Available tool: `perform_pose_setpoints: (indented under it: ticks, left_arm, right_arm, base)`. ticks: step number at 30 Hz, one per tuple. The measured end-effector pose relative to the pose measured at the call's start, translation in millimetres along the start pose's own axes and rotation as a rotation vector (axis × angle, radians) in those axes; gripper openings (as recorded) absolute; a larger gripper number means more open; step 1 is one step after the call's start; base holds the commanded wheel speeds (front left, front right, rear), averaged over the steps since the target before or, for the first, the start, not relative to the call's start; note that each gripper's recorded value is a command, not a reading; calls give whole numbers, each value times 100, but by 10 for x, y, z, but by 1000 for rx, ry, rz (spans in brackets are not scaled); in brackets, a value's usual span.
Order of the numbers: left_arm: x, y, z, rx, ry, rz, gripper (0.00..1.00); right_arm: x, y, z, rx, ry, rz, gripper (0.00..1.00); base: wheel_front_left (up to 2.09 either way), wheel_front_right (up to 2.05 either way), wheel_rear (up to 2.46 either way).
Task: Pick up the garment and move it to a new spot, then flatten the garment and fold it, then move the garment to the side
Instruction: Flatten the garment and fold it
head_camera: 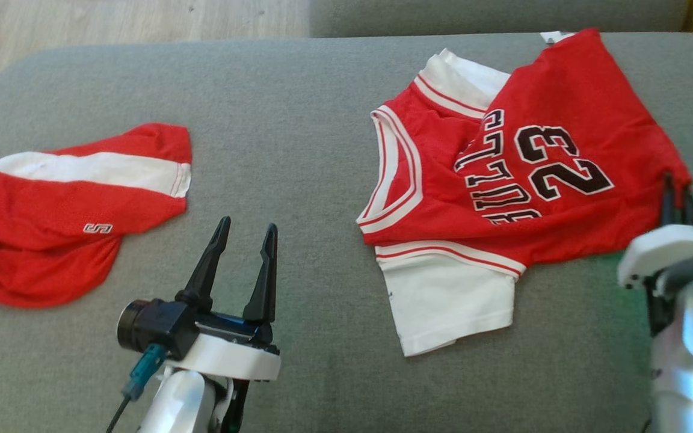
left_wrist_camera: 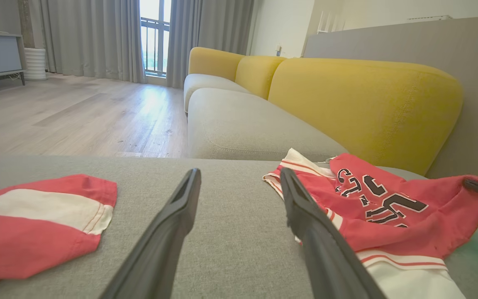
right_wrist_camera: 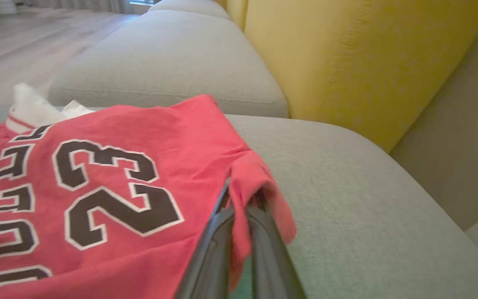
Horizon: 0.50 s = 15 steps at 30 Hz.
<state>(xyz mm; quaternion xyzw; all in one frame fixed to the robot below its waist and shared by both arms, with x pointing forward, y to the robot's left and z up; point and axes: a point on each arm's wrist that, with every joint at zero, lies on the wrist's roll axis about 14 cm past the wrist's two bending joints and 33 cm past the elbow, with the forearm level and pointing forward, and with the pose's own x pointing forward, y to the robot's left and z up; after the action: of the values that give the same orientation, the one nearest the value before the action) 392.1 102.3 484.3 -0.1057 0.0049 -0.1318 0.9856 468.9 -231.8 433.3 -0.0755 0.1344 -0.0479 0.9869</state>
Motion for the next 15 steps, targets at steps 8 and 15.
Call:
perform_pose_setpoints:
  ticks: [8, 15]
  left_arm:
    - [-55, 104, -70, 0, 23, 33, 100]
    - [-95, 181, -102, 0, 35, 58, 100]
  right_arm:
    - [173, 643, 58, -157, 24, 184, 0]
    - [206, 999, -228, -223, 164, 287, 100]
  base:
    - [0, 0, 0]
    - [0, 0, 0]
